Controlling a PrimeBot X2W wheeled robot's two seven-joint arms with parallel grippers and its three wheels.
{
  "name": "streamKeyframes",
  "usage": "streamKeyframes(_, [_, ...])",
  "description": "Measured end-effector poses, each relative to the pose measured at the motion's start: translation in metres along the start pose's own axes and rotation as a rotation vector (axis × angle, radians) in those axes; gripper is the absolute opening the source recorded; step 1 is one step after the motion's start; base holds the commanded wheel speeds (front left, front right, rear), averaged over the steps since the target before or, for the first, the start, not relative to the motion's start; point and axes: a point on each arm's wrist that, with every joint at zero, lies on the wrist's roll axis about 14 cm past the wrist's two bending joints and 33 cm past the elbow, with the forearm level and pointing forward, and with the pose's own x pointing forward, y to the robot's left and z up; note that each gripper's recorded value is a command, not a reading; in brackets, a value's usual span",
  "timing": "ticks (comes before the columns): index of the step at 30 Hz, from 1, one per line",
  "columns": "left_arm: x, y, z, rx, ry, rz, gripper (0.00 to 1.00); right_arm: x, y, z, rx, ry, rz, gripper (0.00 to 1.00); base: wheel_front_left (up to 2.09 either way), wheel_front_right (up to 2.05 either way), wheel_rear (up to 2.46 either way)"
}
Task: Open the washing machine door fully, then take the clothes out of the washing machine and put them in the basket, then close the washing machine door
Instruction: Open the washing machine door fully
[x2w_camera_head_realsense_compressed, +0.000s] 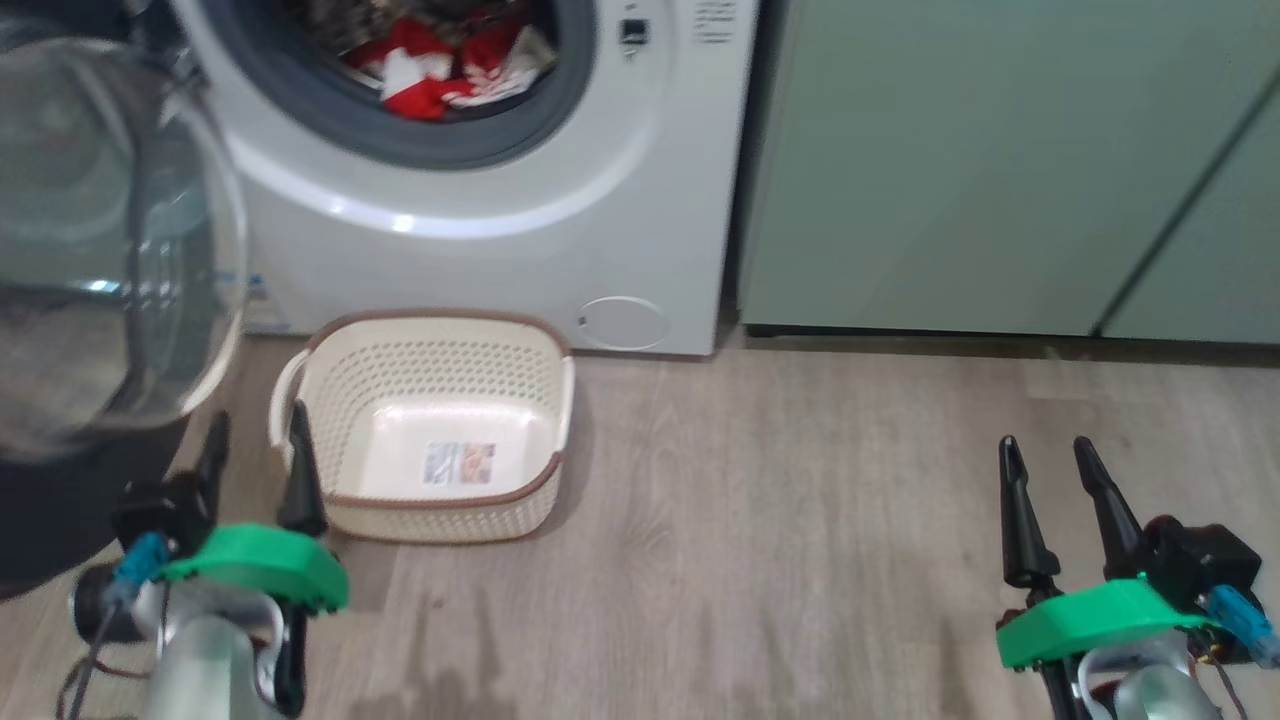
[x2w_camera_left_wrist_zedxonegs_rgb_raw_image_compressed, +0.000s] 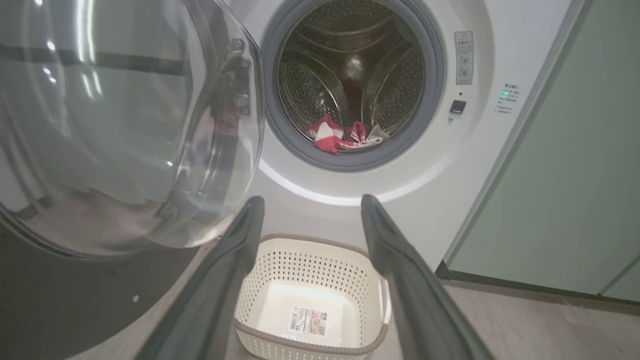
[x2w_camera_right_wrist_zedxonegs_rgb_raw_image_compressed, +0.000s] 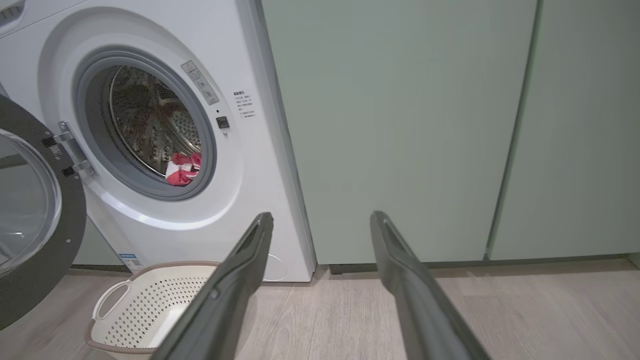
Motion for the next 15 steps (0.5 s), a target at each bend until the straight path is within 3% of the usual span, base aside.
streamKeyframes(6, [-0.007,-0.029,-0.026,0.011,0.075,-0.086,1.00,-0.026,-0.026,0.007,-0.005,-0.020,-0.087,1.00,0.00,0.00,0.00])
streamKeyframes(15, [-0.006,-0.040,-0.026,0.017,0.077,-0.119,1.00,-0.035,-0.033,0.010,-0.005,-0.028,-0.113,1.00,0.00,0.00,0.00])
